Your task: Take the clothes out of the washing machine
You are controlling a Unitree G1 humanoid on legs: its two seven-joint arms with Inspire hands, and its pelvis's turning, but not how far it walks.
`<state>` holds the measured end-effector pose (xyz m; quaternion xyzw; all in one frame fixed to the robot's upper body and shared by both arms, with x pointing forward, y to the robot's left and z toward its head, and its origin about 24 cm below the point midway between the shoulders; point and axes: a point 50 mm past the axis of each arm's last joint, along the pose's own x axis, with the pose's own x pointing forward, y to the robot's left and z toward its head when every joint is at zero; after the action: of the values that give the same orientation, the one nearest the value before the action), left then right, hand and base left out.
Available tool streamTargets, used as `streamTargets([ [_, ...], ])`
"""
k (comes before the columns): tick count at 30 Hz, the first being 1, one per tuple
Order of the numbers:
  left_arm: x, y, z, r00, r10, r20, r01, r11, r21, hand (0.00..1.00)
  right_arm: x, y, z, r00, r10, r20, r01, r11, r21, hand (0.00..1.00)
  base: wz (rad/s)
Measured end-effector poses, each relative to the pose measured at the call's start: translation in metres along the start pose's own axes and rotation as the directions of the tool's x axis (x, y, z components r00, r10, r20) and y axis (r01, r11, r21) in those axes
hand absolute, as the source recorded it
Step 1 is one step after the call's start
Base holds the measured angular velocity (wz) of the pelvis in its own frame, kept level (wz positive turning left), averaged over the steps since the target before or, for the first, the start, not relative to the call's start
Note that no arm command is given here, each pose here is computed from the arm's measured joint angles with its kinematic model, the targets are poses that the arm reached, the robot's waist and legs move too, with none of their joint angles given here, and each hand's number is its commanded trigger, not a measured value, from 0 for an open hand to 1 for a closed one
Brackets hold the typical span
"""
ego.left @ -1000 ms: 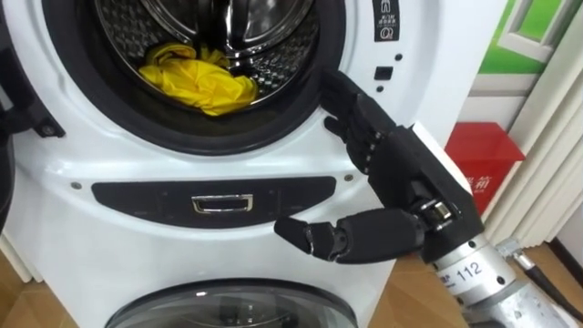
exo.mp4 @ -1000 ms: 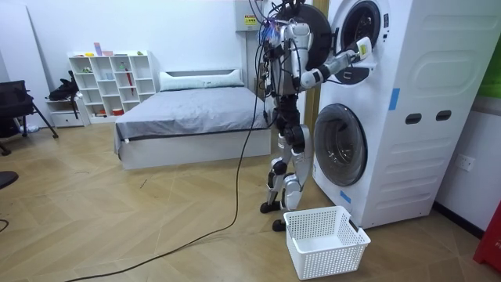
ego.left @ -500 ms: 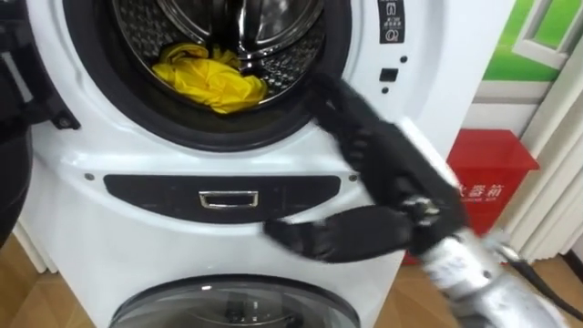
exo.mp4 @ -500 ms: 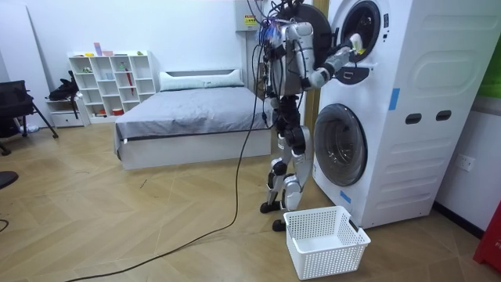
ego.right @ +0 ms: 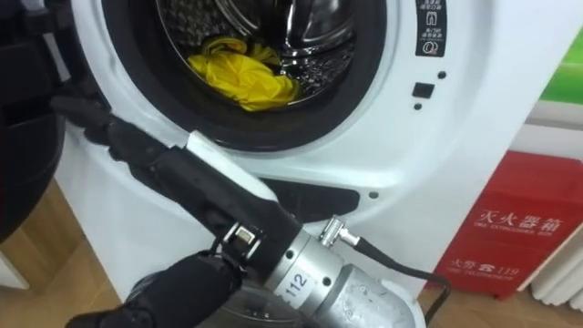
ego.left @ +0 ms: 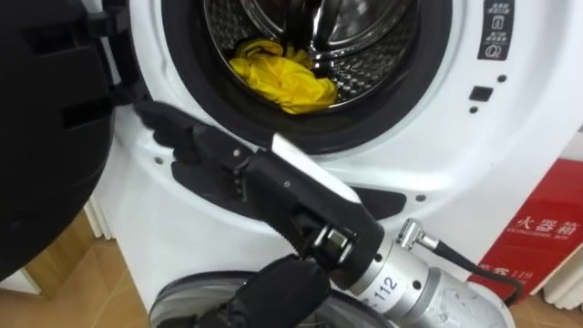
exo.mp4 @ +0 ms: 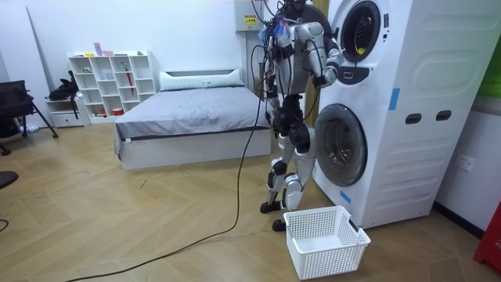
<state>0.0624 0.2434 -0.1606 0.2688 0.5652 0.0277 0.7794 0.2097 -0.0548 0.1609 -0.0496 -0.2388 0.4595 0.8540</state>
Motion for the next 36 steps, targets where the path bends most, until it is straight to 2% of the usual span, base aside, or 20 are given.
streamTargets([
  [12, -0.001, 0.000, -0.002, 1.000, 0.008, -0.002, -0.008, 1.000, 0.000, 0.00, 0.000, -0.001, 0.001, 1.000, -0.005, -0.001, 0.005, 1.000, -0.004, 0.00, 0.00],
  [15, -0.002, -0.001, -0.009, 0.999, 0.012, -0.029, -0.012, 1.000, -0.017, 0.00, -0.004, -0.014, 0.006, 0.997, -0.074, 0.012, 0.075, 0.996, -0.044, 0.00, 0.13],
  [20, -0.009, -0.003, -0.034, 0.995, 0.024, -0.100, -0.030, 0.998, -0.058, 0.00, -0.020, -0.049, 0.017, 0.955, -0.293, 0.039, 0.296, 0.948, -0.119, 0.00, 0.03],
  [22, -0.010, -0.005, -0.040, 0.993, 0.022, -0.116, -0.028, 0.998, -0.055, 0.00, -0.023, -0.055, 0.019, 0.940, -0.339, 0.049, 0.342, 0.931, -0.128, 0.00, 0.09],
  [26, -0.012, -0.009, -0.044, 0.990, 0.015, -0.138, -0.024, 0.998, -0.066, 0.00, -0.016, -0.063, 0.029, 0.927, -0.360, 0.102, 0.372, 0.915, -0.155, 0.00, 0.07],
  [29, -0.012, -0.005, -0.046, 0.987, 0.033, -0.156, -0.048, 0.995, -0.093, 0.00, -0.012, -0.072, 0.041, 0.908, -0.388, 0.158, 0.414, 0.891, -0.187, 0.00, 0.08],
  [36, -0.014, -0.004, -0.053, 0.981, 0.048, -0.190, -0.068, 0.992, -0.102, 0.00, -0.014, -0.081, 0.045, 0.866, -0.465, 0.184, 0.497, 0.842, -0.208, 0.00, 0.07],
])
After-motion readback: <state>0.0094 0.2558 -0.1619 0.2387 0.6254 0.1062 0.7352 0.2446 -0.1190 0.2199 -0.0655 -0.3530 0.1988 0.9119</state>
